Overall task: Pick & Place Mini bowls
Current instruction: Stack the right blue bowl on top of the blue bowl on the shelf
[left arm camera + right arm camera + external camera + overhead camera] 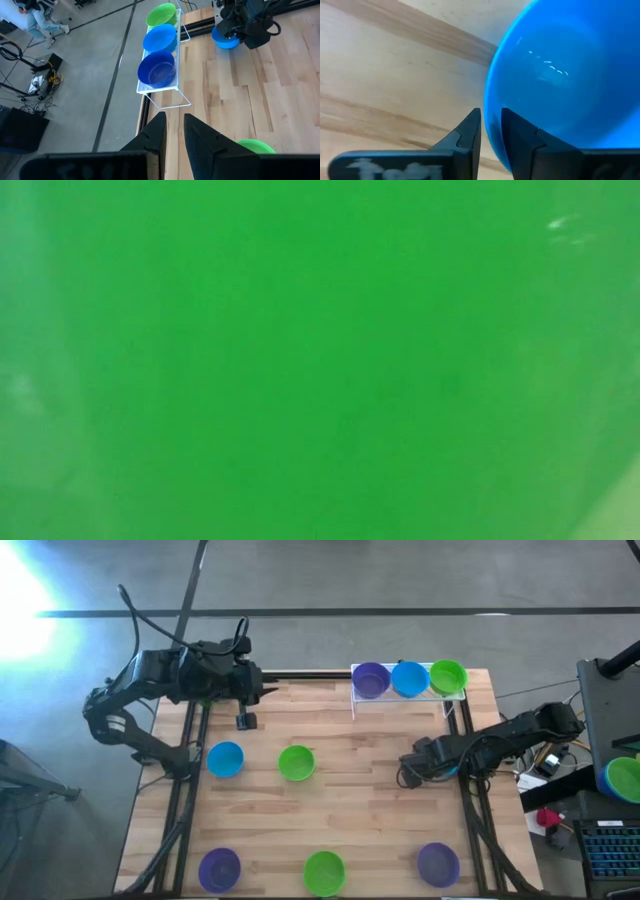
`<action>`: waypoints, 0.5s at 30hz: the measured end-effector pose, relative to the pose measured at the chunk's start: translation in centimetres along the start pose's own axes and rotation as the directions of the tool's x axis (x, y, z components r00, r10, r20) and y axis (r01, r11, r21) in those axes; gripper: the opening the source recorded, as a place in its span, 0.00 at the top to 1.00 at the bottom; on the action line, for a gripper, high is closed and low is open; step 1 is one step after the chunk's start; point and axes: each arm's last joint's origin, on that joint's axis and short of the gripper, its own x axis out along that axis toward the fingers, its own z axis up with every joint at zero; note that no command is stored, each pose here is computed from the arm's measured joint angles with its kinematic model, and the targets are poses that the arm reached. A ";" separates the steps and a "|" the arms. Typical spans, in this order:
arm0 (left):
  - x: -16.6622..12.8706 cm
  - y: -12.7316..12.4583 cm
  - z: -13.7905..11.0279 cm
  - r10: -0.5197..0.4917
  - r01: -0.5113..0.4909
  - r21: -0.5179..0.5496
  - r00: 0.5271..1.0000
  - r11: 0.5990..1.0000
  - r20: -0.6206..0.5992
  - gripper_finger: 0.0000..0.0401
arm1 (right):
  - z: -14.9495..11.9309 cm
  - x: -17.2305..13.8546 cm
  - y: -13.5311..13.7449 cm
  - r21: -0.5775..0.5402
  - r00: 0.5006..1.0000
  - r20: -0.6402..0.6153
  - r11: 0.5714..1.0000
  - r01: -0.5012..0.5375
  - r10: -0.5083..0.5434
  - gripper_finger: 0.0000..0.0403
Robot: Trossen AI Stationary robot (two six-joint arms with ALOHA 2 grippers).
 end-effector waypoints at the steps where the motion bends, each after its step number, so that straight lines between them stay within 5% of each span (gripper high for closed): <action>1: 0.0 0.0 0.0 0.000 0.000 0.000 1.000 1.000 0.000 0.84 | 0.0 0.1 -0.1 0.006 1.000 0.000 1.000 0.003 -0.003 0.83; 15: 0.0 0.0 0.0 0.000 0.000 0.002 1.000 1.000 0.000 0.84 | 0.1 -0.3 0.3 -0.002 1.000 0.007 1.000 -0.021 0.021 0.98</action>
